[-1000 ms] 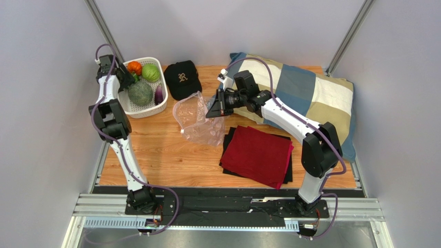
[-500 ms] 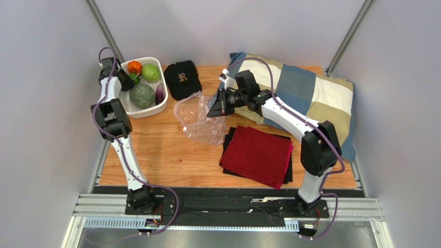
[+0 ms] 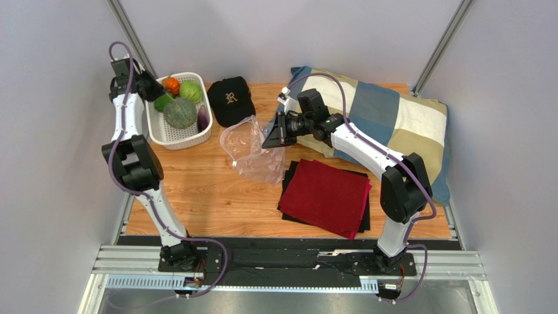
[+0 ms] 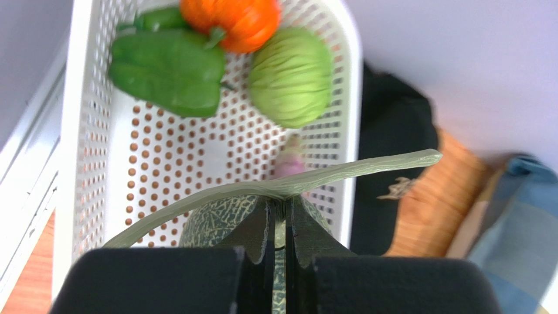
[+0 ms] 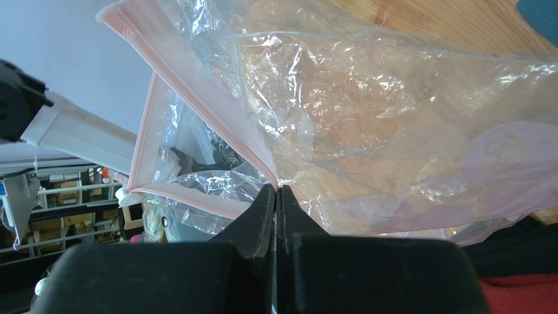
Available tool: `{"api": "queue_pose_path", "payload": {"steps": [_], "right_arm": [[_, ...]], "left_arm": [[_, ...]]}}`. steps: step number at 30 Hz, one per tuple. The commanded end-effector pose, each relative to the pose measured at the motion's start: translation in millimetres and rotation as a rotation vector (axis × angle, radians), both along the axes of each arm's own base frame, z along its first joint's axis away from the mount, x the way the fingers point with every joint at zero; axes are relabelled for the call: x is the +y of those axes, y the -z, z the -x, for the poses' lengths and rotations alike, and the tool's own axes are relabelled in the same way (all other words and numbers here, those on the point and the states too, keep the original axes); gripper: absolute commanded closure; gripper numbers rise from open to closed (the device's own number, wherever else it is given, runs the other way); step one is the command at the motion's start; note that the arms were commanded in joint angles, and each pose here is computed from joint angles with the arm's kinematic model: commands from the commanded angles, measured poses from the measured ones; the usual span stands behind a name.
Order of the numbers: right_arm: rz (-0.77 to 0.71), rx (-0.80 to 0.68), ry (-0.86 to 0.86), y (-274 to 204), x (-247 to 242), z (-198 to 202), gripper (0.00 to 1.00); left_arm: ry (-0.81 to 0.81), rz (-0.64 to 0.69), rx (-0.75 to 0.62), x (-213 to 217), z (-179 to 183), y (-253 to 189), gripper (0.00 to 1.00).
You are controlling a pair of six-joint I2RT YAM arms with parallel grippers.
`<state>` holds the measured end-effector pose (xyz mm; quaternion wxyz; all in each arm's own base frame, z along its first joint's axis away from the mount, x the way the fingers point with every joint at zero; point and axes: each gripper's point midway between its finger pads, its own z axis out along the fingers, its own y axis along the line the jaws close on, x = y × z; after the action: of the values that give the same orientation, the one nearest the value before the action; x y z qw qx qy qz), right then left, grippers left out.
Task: Place the food in the zip-top bag and seal the zipper
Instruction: Pick up the fake fruit from the bin, then place the fake fruit in the zipper food storage bag.
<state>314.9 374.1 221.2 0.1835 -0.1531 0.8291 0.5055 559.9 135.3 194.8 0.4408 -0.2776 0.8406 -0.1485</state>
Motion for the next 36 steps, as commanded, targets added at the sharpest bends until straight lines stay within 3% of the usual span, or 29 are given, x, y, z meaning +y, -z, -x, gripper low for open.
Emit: {"api": "queue_pose_path", "payload": {"steps": [1, 11, 25, 30, 36], "right_arm": [[-0.048, -0.027, 0.003, -19.7, 1.0, -1.6, 1.0], [-0.089, -0.007, 0.004, -31.0, 6.5, 1.3, 1.0], [-0.175, 0.043, -0.013, -56.3, 19.5, 9.5, 1.0], [-0.178, 0.052, -0.015, -55.4, 19.1, 10.0, 1.0], [-0.182, 0.08, -0.001, -52.3, 11.9, 8.4, 1.0]], "left_arm": [[0.055, -0.082, -0.19, -8.9, 13.6, -85.7, 1.0], [0.163, -0.105, -0.324, -50.0, 58.1, -164.4, 1.0], [0.534, -0.086, -0.564, -212.9, 171.6, -289.7, 1.0], [0.694, 0.019, -0.539, -271.7, 197.1, -286.8, 1.0], [0.765, 0.117, -0.396, -303.5, 197.0, -231.2, 1.0]]}}
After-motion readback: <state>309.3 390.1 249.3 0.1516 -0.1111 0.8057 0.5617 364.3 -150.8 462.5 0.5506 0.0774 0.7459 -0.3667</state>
